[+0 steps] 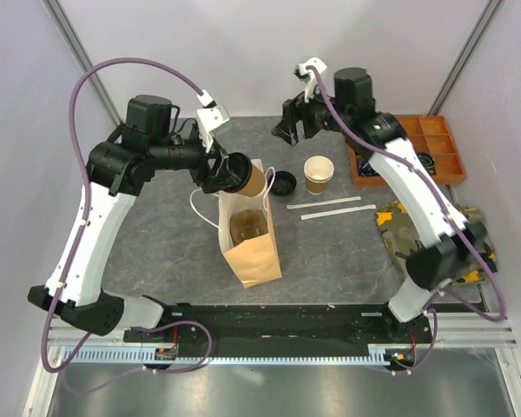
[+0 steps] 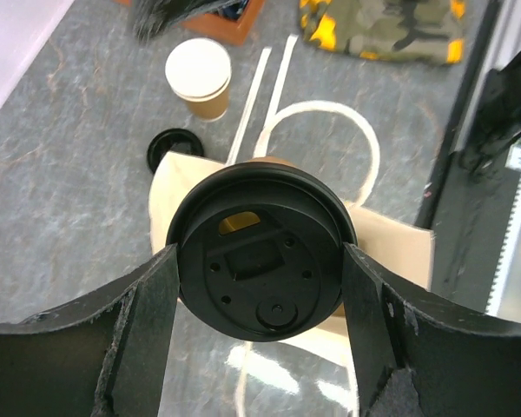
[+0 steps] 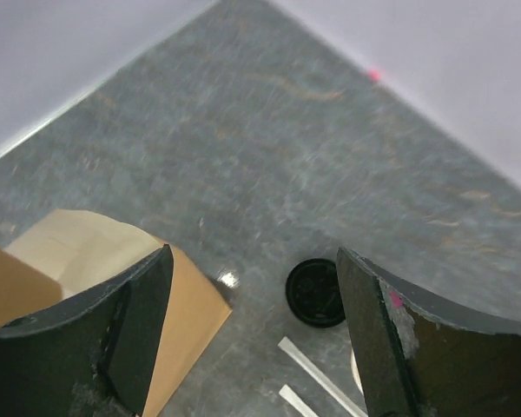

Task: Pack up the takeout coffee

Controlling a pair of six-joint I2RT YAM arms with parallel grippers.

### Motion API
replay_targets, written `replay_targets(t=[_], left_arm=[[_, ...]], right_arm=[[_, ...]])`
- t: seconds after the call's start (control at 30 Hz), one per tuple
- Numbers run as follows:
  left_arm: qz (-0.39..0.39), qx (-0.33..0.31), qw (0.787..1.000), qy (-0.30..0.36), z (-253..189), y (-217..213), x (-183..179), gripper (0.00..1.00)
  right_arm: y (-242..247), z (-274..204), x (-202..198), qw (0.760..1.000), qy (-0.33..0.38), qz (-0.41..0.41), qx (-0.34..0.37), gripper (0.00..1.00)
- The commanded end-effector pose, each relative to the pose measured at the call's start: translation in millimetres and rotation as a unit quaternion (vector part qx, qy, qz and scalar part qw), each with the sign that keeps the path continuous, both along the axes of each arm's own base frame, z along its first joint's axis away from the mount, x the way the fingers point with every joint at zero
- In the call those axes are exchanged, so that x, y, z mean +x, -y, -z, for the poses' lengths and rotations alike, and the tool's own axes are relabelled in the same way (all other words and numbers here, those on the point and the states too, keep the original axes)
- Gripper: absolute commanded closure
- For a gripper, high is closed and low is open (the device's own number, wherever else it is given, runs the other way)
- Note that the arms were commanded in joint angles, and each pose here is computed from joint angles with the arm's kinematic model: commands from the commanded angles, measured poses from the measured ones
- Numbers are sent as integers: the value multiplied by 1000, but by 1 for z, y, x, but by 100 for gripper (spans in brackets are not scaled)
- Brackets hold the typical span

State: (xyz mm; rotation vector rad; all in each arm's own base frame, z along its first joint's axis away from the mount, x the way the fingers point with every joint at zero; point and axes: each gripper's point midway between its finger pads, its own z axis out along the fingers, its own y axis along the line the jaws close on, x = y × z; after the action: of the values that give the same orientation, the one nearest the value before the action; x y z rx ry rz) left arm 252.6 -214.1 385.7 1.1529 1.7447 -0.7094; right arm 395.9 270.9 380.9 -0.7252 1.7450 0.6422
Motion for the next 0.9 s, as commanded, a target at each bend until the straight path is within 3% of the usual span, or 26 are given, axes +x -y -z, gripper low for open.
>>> replay_targets(t=[0.0,0.27,0.57,0.87], left_arm=[[25,55,996,62,0,1,-1,57],[51,111,991,52,25,-2,-5,57],[77,175,981,43,52,-4,0,58],[103,213,971,41,71,9,7,58]], right_arm=[[-30,29,-12,988,-77,-135,-7,18],[-51,50,-13,971,-67,-228,-7,20],[-51,96,-12,963,-75,-257,-39,26],[-46,102,-14,954,-72,-291,-26,32]])
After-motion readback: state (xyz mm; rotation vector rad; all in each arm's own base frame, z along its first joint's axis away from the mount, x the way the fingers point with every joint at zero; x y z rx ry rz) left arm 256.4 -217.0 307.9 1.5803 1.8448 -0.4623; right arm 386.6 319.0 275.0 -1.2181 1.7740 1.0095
